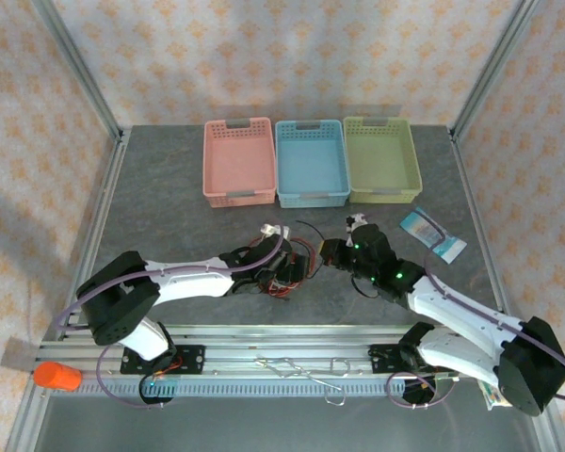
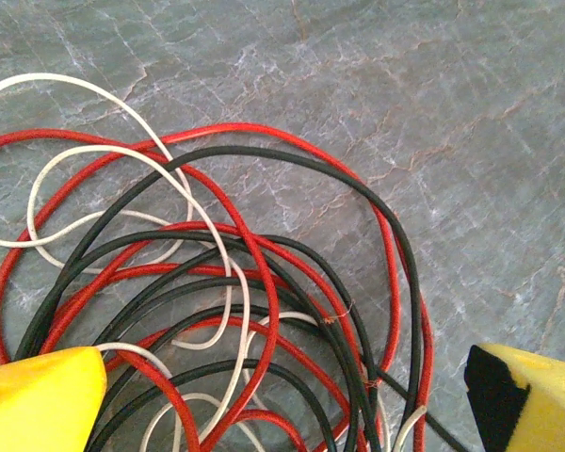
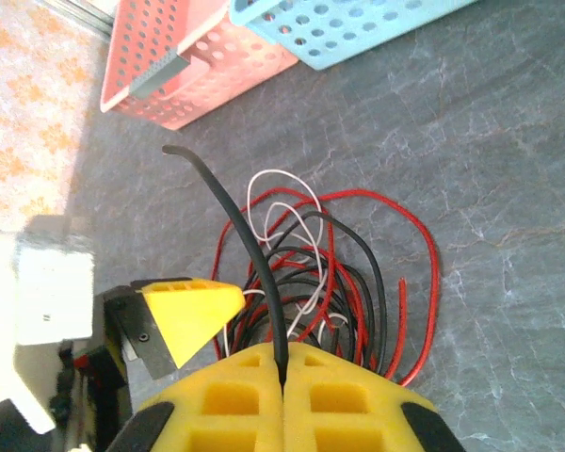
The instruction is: Untangle the cables
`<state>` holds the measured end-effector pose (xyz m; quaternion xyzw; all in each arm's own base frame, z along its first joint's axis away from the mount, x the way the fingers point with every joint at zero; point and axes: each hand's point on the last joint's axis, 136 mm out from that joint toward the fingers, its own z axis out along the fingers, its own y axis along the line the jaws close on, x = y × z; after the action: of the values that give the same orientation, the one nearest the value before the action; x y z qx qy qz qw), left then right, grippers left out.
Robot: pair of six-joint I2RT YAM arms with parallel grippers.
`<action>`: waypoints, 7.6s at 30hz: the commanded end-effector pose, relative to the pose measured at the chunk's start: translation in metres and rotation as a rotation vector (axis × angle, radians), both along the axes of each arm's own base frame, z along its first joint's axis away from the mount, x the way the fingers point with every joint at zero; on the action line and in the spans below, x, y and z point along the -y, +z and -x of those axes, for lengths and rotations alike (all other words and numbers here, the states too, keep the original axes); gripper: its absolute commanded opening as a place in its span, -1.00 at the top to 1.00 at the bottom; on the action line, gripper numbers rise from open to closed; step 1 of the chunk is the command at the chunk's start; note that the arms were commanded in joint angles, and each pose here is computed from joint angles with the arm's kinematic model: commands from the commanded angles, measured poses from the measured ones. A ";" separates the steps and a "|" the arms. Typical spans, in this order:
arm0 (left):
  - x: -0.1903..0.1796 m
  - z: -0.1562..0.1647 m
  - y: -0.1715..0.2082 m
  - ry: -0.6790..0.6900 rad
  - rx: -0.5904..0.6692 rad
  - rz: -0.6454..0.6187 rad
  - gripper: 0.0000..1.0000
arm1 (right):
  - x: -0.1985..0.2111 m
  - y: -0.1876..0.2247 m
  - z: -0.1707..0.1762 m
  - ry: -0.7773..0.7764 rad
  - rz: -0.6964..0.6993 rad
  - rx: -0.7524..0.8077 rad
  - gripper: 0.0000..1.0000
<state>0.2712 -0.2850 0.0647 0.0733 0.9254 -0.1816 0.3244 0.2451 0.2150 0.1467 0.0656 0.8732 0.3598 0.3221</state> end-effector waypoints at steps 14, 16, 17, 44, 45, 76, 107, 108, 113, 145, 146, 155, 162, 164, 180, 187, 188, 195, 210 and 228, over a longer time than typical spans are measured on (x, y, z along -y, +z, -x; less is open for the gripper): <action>-0.027 0.006 -0.035 0.085 -0.034 -0.121 -0.99 | 0.028 0.105 -0.015 -0.120 0.021 0.216 1.00; -0.030 0.007 -0.037 0.099 -0.036 -0.131 -0.99 | 0.032 0.118 -0.014 -0.128 0.022 0.245 1.00; -0.032 0.007 -0.038 0.107 -0.036 -0.137 -0.99 | 0.035 0.125 -0.014 -0.136 0.023 0.259 1.00; -0.052 0.006 -0.047 0.178 -0.033 -0.216 -0.99 | 0.135 0.249 0.006 -0.416 0.308 0.502 1.00; -0.052 0.006 -0.047 0.180 -0.033 -0.215 -0.99 | 0.140 0.253 0.007 -0.432 0.319 0.507 1.00; -0.025 -0.021 0.099 0.132 0.258 0.038 -0.98 | 0.166 0.254 -0.017 -0.656 0.488 0.496 1.00; 0.044 -0.134 0.213 0.047 0.400 0.266 -0.99 | 0.227 0.274 -0.252 -0.803 0.621 0.452 1.00; 0.046 -0.137 0.214 0.045 0.401 0.268 -0.99 | 0.232 0.271 -0.259 -0.808 0.620 0.443 1.00; 0.056 -0.149 0.220 0.030 0.414 0.254 -0.99 | 0.247 0.259 -0.296 -0.811 0.609 0.424 1.00; 0.078 -0.136 0.166 -0.066 0.343 0.139 -0.99 | 0.254 0.087 -0.315 -0.603 0.923 0.099 1.00; 0.078 -0.133 0.162 -0.066 0.337 0.140 -0.99 | 0.252 0.077 -0.313 -0.583 0.919 0.077 1.00; 0.067 -0.112 0.156 -0.050 0.339 0.237 -0.99 | 0.218 0.015 -0.302 -0.427 0.936 -0.037 0.79; 0.058 -0.109 0.141 -0.026 0.311 0.203 -0.99 | 0.193 -0.010 -0.305 -0.313 0.856 -0.091 0.56; 0.055 -0.108 0.139 -0.017 0.310 0.195 -0.99 | 0.189 -0.008 -0.307 -0.304 0.834 -0.089 0.40; 0.017 -0.069 0.150 0.052 0.317 0.138 -0.99 | 0.156 0.043 -0.227 -0.383 0.629 0.023 0.35; -0.008 -0.035 0.133 0.076 0.273 0.151 -0.98 | 0.129 0.030 -0.158 -0.393 0.521 0.032 0.40; -0.012 -0.030 0.128 0.081 0.262 0.150 -0.99 | 0.123 0.028 -0.147 -0.387 0.509 0.034 0.40; -0.043 -0.005 0.099 0.151 0.190 0.127 -0.98 | 0.096 0.007 -0.081 -0.352 0.441 0.019 0.41; -0.077 0.015 0.041 0.219 -0.004 0.033 -0.60 | 0.004 -0.041 -0.003 -0.109 0.326 -0.120 0.49; -0.119 -0.038 0.013 0.213 -0.058 -0.084 0.03 | -0.080 -0.028 0.004 0.053 0.221 -0.083 0.59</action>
<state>0.2984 -0.1651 0.0724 -0.0369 0.9444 -0.1155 0.3057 0.2357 0.2871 0.0936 0.0150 0.9375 0.2321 0.2587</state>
